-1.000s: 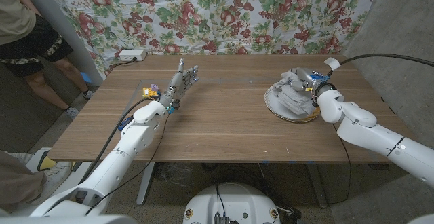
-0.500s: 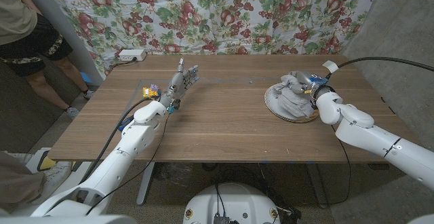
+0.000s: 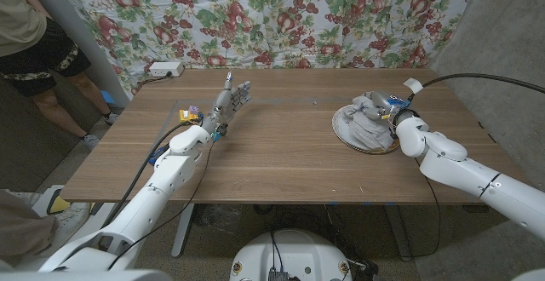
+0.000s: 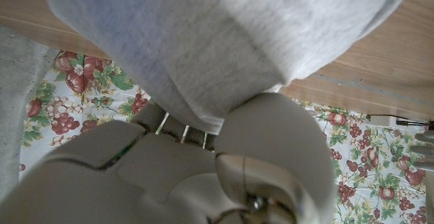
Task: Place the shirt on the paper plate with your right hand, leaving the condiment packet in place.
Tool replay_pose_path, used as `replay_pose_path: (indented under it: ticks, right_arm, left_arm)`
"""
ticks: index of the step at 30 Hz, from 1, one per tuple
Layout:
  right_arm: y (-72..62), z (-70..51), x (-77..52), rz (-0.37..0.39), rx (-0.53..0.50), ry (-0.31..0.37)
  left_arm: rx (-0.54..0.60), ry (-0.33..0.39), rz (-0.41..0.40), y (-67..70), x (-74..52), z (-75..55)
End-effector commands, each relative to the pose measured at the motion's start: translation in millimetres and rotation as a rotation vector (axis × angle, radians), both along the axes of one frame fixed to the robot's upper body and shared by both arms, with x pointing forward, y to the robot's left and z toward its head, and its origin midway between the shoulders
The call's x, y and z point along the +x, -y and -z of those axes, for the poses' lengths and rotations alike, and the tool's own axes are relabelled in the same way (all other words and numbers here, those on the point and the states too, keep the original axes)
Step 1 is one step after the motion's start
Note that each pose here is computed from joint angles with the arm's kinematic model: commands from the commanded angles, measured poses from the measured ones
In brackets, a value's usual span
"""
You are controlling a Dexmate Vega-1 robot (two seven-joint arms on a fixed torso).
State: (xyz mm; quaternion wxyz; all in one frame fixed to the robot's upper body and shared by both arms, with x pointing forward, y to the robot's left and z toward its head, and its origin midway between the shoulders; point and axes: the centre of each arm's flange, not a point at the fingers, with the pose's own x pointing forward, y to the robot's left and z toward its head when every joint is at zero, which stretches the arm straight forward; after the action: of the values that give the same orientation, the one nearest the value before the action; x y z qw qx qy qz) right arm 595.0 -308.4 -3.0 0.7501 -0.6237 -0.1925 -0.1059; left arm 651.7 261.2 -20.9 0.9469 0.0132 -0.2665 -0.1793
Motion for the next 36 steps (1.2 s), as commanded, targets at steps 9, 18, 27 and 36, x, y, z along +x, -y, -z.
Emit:
replay_pose_path:
  ticks: [9, 18, 27, 36]
  right_arm:
    - [2.3, 14.1, 4.1, 0.019, -0.016, -0.032]
    - [0.9, 16.5, 5.1, 0.021, -0.024, -0.044]
    - [0.2, 16.2, 5.4, 0.022, -0.024, -0.049]
    - [1.2, 16.2, 3.4, 0.018, -0.025, -0.054]
  left_arm:
    - [0.002, -0.004, 0.000, 3.2, -2.6, 2.0]
    - [0.000, -0.005, 0.001, 2.9, -2.2, 2.9]
    - [-0.001, -0.007, 0.001, 2.3, -0.5, 3.6]
    - [-0.004, -0.008, 0.004, 2.7, 1.6, 5.3]
